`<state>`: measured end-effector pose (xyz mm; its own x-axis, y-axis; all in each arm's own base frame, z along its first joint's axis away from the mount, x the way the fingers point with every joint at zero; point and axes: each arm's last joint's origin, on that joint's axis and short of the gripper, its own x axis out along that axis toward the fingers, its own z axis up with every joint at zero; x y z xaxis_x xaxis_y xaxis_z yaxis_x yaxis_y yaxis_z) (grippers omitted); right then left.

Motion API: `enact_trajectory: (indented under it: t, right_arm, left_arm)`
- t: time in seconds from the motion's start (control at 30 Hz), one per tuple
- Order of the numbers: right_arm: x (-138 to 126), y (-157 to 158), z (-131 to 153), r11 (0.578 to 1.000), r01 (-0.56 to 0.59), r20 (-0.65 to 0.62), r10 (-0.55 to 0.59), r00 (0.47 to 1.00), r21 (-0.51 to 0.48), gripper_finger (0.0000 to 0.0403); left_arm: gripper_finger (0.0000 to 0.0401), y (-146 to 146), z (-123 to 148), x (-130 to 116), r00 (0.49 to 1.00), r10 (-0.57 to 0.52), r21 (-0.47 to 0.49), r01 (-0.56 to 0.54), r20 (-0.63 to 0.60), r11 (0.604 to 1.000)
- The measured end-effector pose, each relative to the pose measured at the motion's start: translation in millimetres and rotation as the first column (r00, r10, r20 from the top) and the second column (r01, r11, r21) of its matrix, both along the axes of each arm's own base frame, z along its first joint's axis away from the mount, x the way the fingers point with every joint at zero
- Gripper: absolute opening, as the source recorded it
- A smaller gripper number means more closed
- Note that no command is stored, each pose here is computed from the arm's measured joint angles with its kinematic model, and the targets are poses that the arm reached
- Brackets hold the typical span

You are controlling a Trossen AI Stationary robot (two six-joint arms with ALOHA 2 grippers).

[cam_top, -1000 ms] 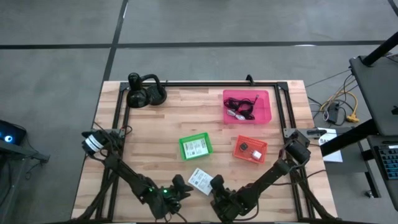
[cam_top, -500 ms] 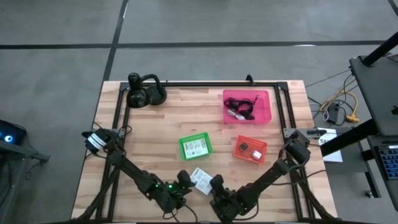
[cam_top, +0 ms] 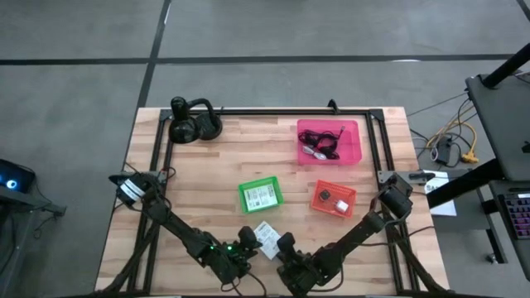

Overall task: Pick and place items into bin
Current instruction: Put the card reader box into the green bin

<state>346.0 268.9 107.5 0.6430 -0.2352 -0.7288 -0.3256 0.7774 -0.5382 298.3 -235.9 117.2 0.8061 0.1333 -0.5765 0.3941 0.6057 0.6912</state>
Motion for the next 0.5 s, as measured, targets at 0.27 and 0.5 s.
enact_trajectory:
  t: [0.27,0.5]
  right_arm:
    - [0,-1,4,1.0,0.008,0.009,-0.008,1.0,-0.003,0.0009]
    - [-9,-5,18,0.999,0.032,-0.031,-0.032,0.999,-0.016,0.0008]
  left_arm:
    - [0.0182,1,2,1,1.0,0.007,0.004,-0.007,0.0,1.0]
    - [0.0182,2,1,-1,0.999,0.034,-0.019,-0.035,-0.012,0.999]
